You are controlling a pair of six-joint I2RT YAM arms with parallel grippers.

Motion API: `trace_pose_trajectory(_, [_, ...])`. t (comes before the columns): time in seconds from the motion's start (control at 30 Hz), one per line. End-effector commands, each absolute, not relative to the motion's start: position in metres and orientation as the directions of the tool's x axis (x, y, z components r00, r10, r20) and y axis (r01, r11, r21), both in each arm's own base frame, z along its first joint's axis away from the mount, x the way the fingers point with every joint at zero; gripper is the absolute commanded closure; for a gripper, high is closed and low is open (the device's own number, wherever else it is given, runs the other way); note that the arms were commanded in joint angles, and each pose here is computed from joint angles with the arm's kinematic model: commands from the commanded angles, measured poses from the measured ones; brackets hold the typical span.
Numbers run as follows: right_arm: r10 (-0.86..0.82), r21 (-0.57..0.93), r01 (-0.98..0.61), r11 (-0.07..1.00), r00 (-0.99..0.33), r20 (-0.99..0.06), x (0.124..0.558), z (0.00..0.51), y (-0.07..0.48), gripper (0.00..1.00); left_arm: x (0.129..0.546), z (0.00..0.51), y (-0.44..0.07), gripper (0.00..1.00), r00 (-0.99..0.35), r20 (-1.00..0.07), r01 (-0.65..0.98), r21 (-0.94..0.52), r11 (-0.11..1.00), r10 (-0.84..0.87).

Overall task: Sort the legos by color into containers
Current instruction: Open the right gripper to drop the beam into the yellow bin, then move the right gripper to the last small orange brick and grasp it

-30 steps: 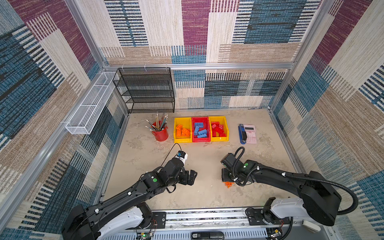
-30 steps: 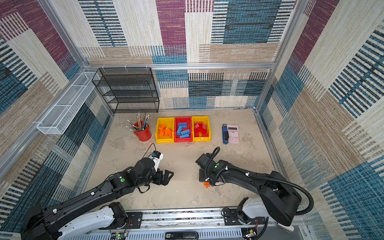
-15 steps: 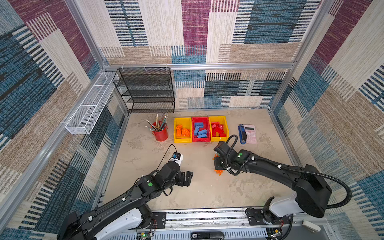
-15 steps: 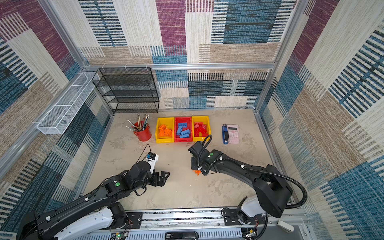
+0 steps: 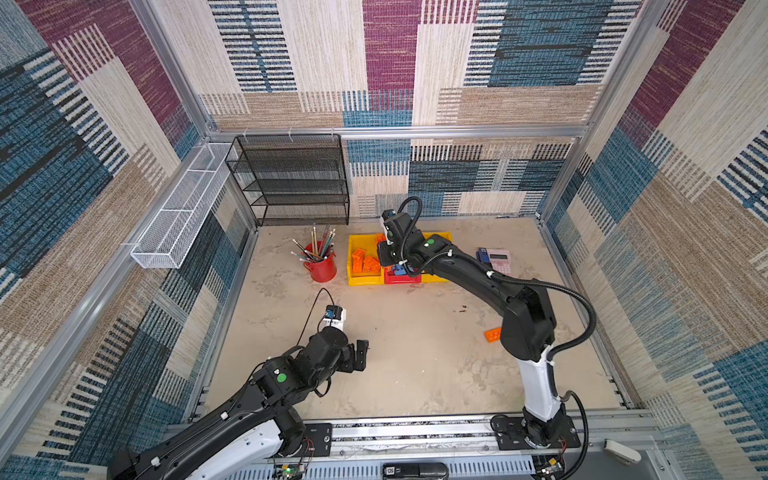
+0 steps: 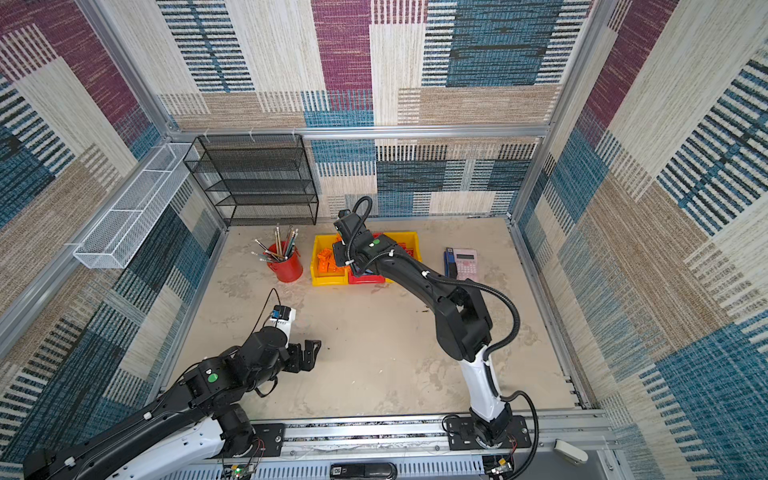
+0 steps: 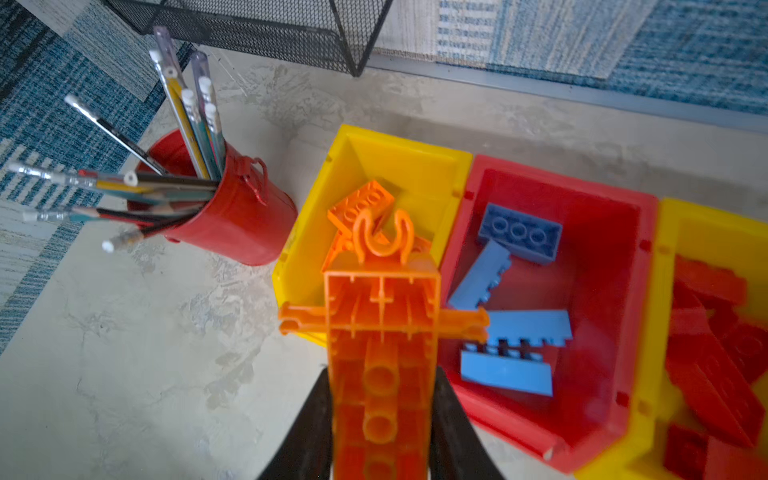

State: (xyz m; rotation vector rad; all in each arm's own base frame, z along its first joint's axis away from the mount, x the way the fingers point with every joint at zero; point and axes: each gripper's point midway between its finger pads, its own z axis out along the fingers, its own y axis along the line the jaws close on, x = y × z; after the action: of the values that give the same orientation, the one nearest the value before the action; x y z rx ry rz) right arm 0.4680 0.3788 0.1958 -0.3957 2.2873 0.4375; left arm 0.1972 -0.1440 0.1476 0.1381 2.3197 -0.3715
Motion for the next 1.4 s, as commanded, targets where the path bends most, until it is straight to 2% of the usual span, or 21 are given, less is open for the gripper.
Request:
trace_pose_trajectory(0.0, [-0.223,0.170,-0.487,0.857,-0.648,-0.729,0.487,0.187,0.396,0.69,0.198,0.149,-0.124,0.01,-0.690,-0.723,0.139,-0.170,0.976,-0.027])
trace_pose_trajectory(0.23, [-0.222,0.193,-0.522,0.831,-0.629,-0.746,0.531,0.169,0.419,0.65,0.203,0.157,-0.114,0.01,-0.664,-0.745,0.096,-0.156,0.983,-0.054])
trace_pose_trajectory(0.47, [-0.240,0.182,-0.557,0.810,-0.599,-0.764,0.537,0.147,0.425,0.59,0.207,0.161,-0.110,0.01,-0.666,-0.746,0.090,-0.120,0.989,-0.030])
trace_pose_trajectory(0.5, [-0.243,0.179,-0.560,0.809,-0.596,-0.766,0.538,0.147,0.425,0.54,0.207,0.161,-0.110,0.01,-0.666,-0.745,0.087,-0.120,0.989,-0.032])
trace_pose_trajectory(0.53, [-0.244,0.178,-0.564,0.807,-0.592,-0.769,0.538,0.150,0.426,0.44,0.207,0.162,-0.110,0.01,-0.666,-0.745,0.088,-0.122,0.989,-0.033])
trace_pose_trajectory(0.57, [-0.246,0.183,-0.574,0.798,-0.587,-0.771,0.536,0.153,0.428,0.27,0.207,0.162,-0.111,0.01,-0.666,-0.745,0.088,-0.126,0.988,-0.036])
trace_pose_trajectory(0.63, [-0.237,0.191,-0.580,0.792,-0.580,-0.779,0.534,0.166,0.428,0.07,0.208,0.163,-0.111,0.01,-0.664,-0.746,0.087,-0.137,0.987,-0.045])
trace_pose_trajectory(0.7, [-0.229,0.187,-0.579,0.794,-0.570,-0.789,0.531,0.184,0.425,0.01,0.208,0.164,-0.111,0.01,-0.660,-0.749,0.086,-0.146,0.986,-0.053])
trace_pose_trajectory(0.83, [-0.220,0.127,-0.517,0.846,-0.556,-0.802,0.521,0.226,0.396,0.01,0.210,0.167,-0.118,0.01,-0.645,-0.763,0.120,-0.165,0.979,-0.050])
trace_pose_trajectory(0.93, [-0.202,0.070,-0.399,0.914,-0.598,-0.776,0.502,0.235,0.352,0.01,0.214,0.171,-0.131,0.01,-0.634,-0.772,0.171,-0.177,0.969,-0.029])
trace_pose_trajectory(1.03, [-0.144,0.033,-0.255,0.966,-0.640,-0.754,0.464,0.225,0.295,0.01,0.220,0.171,-0.150,0.01,-0.635,-0.772,0.229,-0.202,0.952,-0.011])
trace_pose_trajectory(1.2, [-0.033,0.003,-0.048,0.999,-0.746,-0.665,0.374,0.181,0.201,0.01,0.223,0.164,-0.190,0.01,-0.671,-0.742,0.324,-0.300,0.897,-0.005])
trace_pose_trajectory(1.37, [0.155,0.028,0.169,0.985,-0.810,-0.565,0.289,0.131,0.131,0.01,0.224,0.156,-0.212,0.01,-0.705,-0.710,0.365,-0.345,0.864,0.014])
